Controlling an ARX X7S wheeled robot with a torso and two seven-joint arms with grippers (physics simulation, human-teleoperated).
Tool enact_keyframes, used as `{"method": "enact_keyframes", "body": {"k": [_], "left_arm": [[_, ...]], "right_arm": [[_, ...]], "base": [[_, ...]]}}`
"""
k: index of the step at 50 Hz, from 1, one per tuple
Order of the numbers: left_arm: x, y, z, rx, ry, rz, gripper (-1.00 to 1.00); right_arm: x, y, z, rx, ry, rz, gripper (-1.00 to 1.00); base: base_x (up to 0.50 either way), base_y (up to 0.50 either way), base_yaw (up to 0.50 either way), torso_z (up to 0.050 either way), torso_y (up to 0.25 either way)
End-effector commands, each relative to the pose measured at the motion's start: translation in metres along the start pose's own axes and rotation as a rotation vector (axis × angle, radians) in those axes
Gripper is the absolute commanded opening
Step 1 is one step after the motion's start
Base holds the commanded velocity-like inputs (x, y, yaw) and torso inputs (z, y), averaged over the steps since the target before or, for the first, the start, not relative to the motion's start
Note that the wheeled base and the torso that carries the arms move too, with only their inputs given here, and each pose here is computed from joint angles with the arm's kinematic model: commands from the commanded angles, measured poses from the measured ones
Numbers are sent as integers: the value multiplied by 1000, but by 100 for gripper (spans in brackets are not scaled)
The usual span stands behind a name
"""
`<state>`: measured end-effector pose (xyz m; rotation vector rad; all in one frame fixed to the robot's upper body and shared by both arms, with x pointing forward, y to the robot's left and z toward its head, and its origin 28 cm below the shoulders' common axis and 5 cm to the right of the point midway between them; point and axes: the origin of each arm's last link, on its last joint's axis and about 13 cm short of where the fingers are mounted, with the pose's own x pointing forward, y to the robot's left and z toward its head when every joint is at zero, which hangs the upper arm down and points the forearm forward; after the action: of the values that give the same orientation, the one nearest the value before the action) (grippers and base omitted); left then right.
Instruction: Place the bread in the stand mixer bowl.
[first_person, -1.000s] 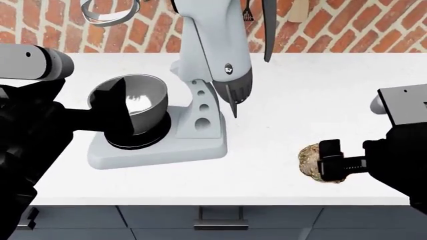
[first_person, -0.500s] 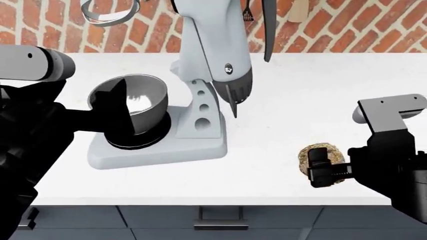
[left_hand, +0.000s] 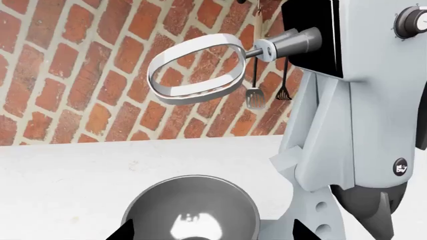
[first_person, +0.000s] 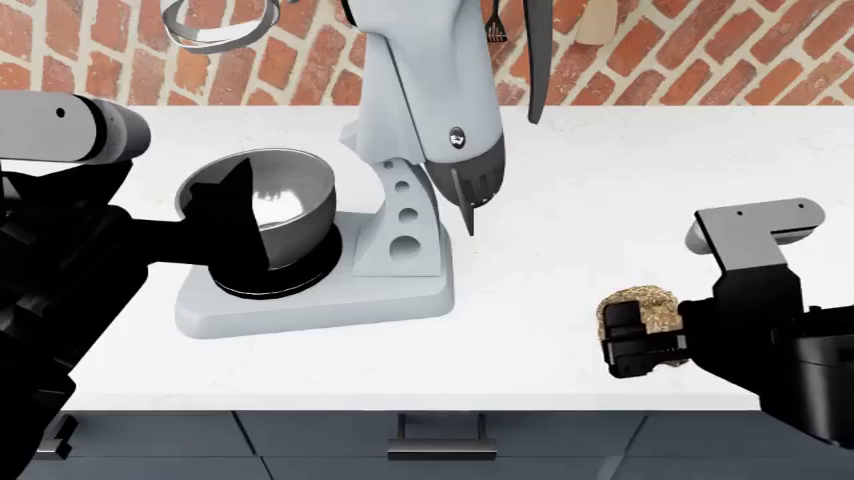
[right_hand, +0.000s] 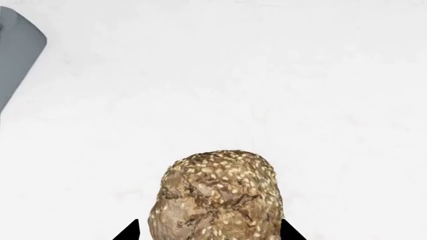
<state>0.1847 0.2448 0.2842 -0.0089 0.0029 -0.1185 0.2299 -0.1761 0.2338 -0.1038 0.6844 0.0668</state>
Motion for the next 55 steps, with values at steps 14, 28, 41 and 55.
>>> {"method": "enact_keyframes", "body": {"k": [14,28,41,55], "left_arm": [[1,-1,-1,0,4,-2,100],[1,0,-2,-1,6,-1,100],[1,-1,-2,0,6,-1,100],[1,0,-2,-2,7,-5,100]], "right_arm": [[5,-5,-2,12,0,-49,100],[22,-4,-11,5,50,-23,100],[24,-2,-15,-25,62,-11,-100],[11,0,-10,-67,-28,-49,-100]], "base": [[0,0,0,0,0],[0,0,0,0,0],[5,0,3,0,0],[3,0,3,0,0]]}}
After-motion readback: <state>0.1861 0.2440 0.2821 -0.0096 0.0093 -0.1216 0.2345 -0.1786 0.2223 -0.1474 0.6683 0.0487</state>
